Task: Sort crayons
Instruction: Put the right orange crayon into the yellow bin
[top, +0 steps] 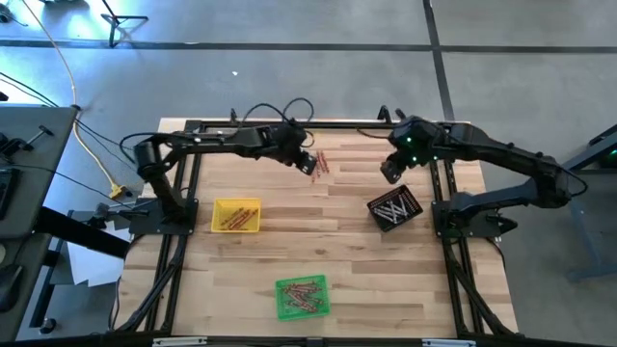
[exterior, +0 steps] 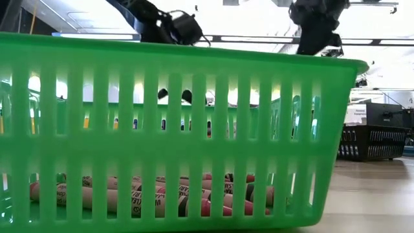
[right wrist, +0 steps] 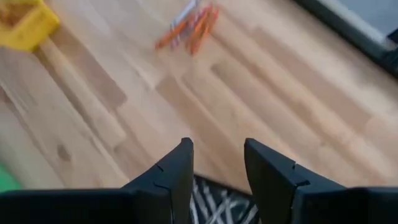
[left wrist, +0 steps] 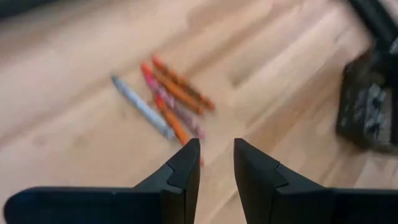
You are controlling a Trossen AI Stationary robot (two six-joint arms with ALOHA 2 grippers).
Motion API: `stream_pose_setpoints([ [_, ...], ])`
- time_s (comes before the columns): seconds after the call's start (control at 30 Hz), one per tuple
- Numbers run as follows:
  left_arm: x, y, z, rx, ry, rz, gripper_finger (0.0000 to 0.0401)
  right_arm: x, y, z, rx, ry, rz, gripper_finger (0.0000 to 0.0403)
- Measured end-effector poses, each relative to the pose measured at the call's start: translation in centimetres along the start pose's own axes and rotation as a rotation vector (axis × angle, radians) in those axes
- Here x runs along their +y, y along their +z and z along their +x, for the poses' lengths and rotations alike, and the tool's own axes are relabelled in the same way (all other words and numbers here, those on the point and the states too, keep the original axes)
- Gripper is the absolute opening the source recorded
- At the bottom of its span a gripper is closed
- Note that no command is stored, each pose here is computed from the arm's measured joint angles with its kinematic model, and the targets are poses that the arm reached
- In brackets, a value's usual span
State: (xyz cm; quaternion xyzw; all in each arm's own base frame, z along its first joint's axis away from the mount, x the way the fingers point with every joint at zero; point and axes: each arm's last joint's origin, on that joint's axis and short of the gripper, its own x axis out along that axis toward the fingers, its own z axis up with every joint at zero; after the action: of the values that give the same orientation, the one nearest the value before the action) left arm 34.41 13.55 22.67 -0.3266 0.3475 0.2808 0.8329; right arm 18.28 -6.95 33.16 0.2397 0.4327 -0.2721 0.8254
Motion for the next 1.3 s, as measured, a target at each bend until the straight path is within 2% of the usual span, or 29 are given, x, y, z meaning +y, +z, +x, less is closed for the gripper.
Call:
stream_pose_setpoints([
  [0.13, 0.1, -0.8, 2.1, 0.077, 0.006, -0.015, 0.0085, -0.1, 1.1, -1.1, -0.092, -0.036, 0.002, 0.0137],
  [0.23, 0.1, -1.0, 2.7, 0.094, 0.015, -0.017, 0.0085, -0.4, 1.7, -0.6, -0.168, -0.088, 0.056, 0.0137],
  [0.33, 0.0, -0.8, 2.6, 0.086, 0.011, -0.018, 0.0085, -0.4, 2.4, 1.8, -0.180, -0.084, 0.094, 0.0137],
  [0.47, -0.1, -0.6, 2.0, 0.075, 0.005, -0.019, 0.0085, 0.0, 3.5, 5.8, -0.168, -0.018, 0.107, 0.0137],
  [0.67, -0.2, -0.3, 0.9, 0.050, 0.006, -0.012, 0.0085, 0.1, 5.0, 11.7, -0.095, 0.054, 0.148, 0.0137],
  [0.83, 0.3, -0.2, -1.2, 0.051, 0.076, -0.006, 0.0085, 0.1, 5.3, 16.5, -0.014, 0.098, 0.186, 0.0137],
  [1.03, 1.2, -0.2, -5.5, 0.034, 0.205, 0.032, 0.0085, 0.5, 5.3, 20.6, 0.041, 0.189, 0.242, 0.0137],
  [1.3, 2.2, 0.5, -12.3, -0.154, 0.315, 0.032, 0.0085, 0.3, 5.0, 23.8, 0.037, 0.162, 0.288, 0.0137],
])
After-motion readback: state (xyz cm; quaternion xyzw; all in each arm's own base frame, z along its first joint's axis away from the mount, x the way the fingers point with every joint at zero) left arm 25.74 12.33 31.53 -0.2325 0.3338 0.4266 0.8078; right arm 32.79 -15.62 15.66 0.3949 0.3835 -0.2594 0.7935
